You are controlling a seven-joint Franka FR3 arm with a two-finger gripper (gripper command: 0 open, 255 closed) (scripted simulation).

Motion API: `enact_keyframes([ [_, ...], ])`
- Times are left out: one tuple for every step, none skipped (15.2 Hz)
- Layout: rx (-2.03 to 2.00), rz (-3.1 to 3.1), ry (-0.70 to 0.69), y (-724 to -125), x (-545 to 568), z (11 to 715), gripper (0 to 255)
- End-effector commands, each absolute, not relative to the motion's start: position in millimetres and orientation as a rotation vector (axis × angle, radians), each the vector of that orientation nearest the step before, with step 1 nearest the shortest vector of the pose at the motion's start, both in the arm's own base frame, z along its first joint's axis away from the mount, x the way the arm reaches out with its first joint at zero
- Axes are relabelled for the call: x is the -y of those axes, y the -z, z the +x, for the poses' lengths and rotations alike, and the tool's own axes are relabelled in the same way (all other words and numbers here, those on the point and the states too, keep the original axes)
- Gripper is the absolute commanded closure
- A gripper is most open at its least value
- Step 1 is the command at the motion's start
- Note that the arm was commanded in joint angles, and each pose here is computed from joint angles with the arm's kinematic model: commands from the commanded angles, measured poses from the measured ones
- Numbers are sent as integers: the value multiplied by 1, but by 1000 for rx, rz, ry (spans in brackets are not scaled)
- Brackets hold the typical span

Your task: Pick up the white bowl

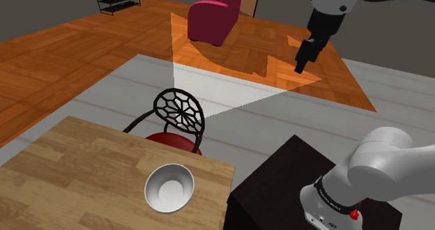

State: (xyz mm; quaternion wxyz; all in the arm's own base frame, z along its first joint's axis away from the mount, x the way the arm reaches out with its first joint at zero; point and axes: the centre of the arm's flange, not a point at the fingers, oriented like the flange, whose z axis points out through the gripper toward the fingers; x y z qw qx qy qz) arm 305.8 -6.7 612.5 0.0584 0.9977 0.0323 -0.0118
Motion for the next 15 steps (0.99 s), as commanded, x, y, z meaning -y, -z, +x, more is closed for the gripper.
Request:
enact_keyframes([
  [-98,3023,36,-612,7,306,0],
  [-97,3030,33,-601,1,308,0],
  [-96,3036,30,-590,-4,310,0],
  [-95,3043,27,-579,-9,312,0],
  [-94,3050,24,-568,-15,315,0],
  [-93,3057,21,-557,-20,317,0],
  [-93,3063,18,-546,-26,319,0],
  [-92,3070,15,-535,-31,321,0],
  [-91,3077,11,-524,-37,324,0],
  [-90,3084,8,-513,-43,326,0],
  [-89,3090,5,-502,-49,328,0],
  [-88,3097,2,-491,-55,331,0],
  [-87,3104,-1,-480,-61,333,0],
  [-86,3111,-4,-470,-67,336,0],
  [-85,3117,-7,-459,-73,338,0],
])
